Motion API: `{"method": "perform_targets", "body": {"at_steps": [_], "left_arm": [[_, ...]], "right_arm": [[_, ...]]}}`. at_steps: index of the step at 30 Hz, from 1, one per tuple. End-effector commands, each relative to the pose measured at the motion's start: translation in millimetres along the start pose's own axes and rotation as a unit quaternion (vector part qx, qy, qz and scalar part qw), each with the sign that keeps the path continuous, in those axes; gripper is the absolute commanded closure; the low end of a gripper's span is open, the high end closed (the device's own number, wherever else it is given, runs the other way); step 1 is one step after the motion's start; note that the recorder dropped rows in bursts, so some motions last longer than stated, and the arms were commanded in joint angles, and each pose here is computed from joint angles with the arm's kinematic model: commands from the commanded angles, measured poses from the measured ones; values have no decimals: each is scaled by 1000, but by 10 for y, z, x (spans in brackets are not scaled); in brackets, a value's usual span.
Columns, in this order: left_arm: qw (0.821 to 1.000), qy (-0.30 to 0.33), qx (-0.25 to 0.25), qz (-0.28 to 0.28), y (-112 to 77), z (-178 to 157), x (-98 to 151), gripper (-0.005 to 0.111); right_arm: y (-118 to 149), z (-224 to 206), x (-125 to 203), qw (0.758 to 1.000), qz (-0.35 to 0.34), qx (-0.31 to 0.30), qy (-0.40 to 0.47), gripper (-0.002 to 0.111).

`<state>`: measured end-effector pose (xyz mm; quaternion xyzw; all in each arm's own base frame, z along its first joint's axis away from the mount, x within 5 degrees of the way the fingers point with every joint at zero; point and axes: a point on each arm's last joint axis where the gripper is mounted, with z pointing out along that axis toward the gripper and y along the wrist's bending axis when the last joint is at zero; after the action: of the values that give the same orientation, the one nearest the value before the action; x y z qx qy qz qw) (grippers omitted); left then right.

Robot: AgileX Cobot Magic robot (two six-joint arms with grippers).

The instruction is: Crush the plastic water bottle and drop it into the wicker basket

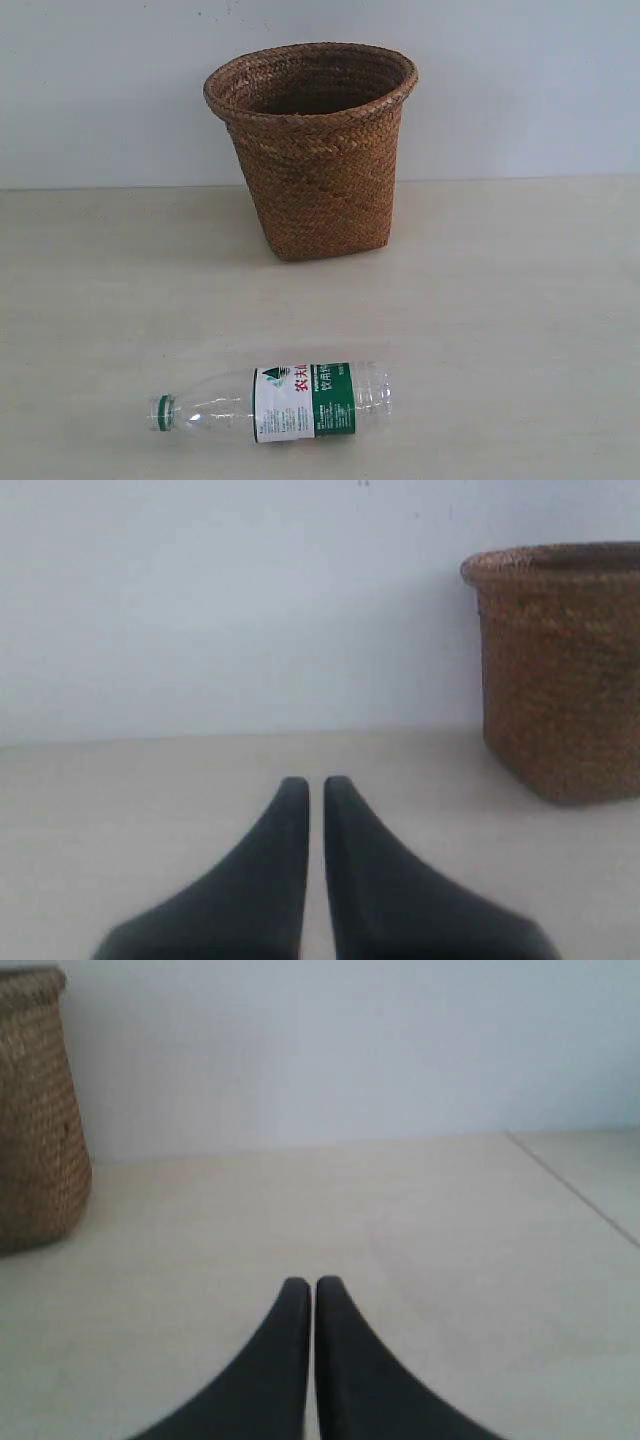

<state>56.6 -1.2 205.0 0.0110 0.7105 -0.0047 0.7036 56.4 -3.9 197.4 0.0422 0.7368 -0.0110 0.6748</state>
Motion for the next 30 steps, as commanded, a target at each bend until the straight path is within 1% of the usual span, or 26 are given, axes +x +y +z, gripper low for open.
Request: {"method": "perform_targets", "body": {"at_steps": [1, 4, 7, 9, 11, 14, 18, 21, 26, 30], "left_arm": [[997, -69, 1, -36, 2, -10, -119, 102], [993, -107, 4, -56, 3, -22, -187, 102], [987, -144, 7, -67, 3, -39, -253, 102], [979, -180, 14, -92, 4, -61, -317, 102], [968, -221, 23, -114, 4, -91, -388, 102], [961, -240, 31, -136, 5, -110, -479, 102], [965, -227, 30, -131, 3, -40, -724, 102], [972, -205, 30, -113, -6, 104, -934, 102], [982, -161, 30, -90, -19, 469, -1229, 102], [991, -112, 29, -74, -28, 809, -1341, 102]], "right_arm": [[1, -21, -176, 995, 1, -1, -98, 108], [0, -40, -254, 990, 19, -3, -142, 108], [0, -69, -336, 980, 63, -12, -189, 108], [0, -90, -386, 972, 91, -20, -218, 108], [0, -93, -397, 971, 97, -22, -218, 108], [9, -140, -586, 967, 97, -25, -235, 108], [22, -124, -920, 966, 85, -23, -243, 108], [32, -28, -1153, 970, 76, -20, -231, 108], [45, 201, -1485, 976, 67, -16, -208, 108], [54, 471, -1689, 983, 48, -10, -177, 108]]}}
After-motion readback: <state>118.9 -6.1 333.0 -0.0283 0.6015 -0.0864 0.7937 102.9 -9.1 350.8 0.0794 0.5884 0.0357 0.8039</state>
